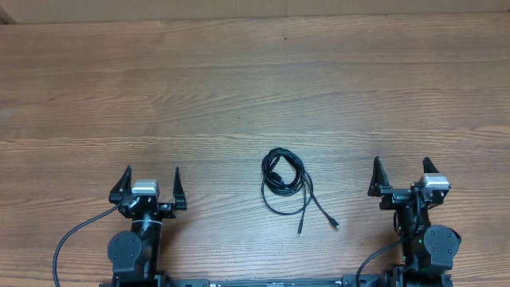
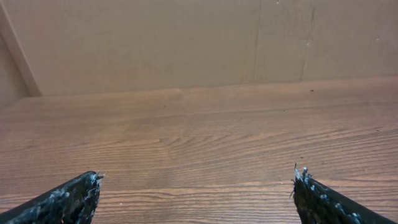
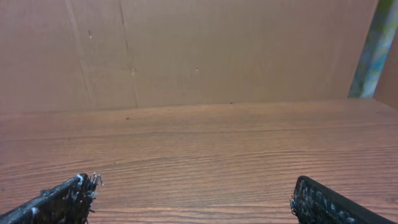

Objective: Untangle cables

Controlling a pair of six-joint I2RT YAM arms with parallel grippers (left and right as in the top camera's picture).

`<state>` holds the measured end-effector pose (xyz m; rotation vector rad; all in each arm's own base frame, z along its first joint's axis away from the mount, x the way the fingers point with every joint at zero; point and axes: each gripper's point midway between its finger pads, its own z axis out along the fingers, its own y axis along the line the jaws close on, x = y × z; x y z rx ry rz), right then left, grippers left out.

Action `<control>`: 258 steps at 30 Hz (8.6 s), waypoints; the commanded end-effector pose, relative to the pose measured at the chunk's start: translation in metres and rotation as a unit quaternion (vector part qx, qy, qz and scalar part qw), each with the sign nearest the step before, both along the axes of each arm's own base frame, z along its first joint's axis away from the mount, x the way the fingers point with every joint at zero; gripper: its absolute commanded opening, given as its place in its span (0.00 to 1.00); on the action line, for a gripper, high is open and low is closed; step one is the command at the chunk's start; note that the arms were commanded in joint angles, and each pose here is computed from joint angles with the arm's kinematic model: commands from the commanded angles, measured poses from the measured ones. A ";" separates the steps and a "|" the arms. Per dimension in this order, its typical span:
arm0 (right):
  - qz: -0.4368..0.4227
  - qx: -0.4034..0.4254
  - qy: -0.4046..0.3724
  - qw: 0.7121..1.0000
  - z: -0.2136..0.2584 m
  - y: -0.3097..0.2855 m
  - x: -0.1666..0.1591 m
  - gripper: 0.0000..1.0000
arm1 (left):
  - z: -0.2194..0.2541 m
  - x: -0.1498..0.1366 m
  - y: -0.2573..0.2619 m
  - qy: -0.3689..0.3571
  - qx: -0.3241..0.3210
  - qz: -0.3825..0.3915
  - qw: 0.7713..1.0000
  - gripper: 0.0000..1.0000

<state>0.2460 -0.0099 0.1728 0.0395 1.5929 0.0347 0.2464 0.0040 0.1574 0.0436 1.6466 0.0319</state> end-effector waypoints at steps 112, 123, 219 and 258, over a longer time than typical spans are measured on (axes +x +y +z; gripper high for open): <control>0.006 0.003 -0.003 1.000 -0.001 0.003 0.000 1.00 | 0.144 0.038 -0.156 0.255 -0.096 -0.298 0.915 1.00; 0.006 0.003 -0.003 1.000 -0.001 0.003 0.000 1.00 | 0.063 0.056 -0.230 0.376 -0.094 -0.365 0.847 0.98; 0.006 0.003 -0.003 1.000 -0.001 0.003 0.000 1.00 | -0.104 0.102 -0.188 0.477 0.189 -0.311 0.800 0.66; 0.006 0.003 -0.003 1.000 -0.001 0.003 0.000 1.00 | -0.163 0.099 -0.188 0.537 0.159 -0.287 0.777 0.25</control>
